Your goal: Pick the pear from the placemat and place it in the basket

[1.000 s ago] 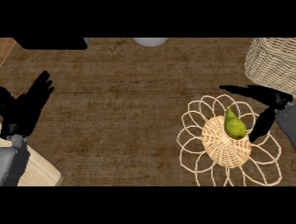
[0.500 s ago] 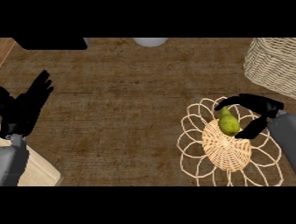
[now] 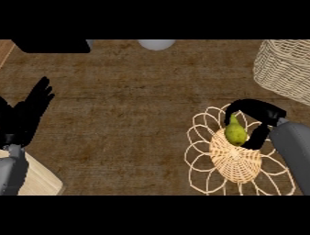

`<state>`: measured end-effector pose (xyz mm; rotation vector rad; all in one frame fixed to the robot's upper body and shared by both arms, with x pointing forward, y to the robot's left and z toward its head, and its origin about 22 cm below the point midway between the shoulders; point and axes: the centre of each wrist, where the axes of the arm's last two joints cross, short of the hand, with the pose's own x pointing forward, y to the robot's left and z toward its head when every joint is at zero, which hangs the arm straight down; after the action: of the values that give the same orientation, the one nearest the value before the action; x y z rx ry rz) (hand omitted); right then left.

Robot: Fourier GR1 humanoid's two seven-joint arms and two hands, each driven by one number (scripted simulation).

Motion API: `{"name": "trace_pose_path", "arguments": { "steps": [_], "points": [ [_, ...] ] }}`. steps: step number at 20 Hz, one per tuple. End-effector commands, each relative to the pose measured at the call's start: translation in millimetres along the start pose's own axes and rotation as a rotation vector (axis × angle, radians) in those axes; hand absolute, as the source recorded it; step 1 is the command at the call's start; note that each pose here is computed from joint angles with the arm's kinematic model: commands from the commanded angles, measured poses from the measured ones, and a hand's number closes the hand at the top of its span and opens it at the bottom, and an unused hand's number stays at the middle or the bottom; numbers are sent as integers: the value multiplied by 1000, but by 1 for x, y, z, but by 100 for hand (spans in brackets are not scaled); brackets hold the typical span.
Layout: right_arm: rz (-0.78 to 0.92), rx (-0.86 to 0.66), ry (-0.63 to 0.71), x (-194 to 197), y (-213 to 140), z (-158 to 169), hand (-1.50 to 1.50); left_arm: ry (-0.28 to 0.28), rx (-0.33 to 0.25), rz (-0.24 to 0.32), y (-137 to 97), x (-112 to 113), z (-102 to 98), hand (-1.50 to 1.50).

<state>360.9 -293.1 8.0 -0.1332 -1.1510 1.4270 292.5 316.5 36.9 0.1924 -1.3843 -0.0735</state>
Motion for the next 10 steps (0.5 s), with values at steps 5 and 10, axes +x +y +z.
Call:
{"name": "trace_pose_path", "arguments": {
  "steps": [5,10],
  "points": [
    [-90,-369,195,102,54,-60,150,26,36,-2,3,-9,1,0],
    [-94,-410,249,148,98,-45,150,11,6,-1,5,8,-3,0]
  ]
}}
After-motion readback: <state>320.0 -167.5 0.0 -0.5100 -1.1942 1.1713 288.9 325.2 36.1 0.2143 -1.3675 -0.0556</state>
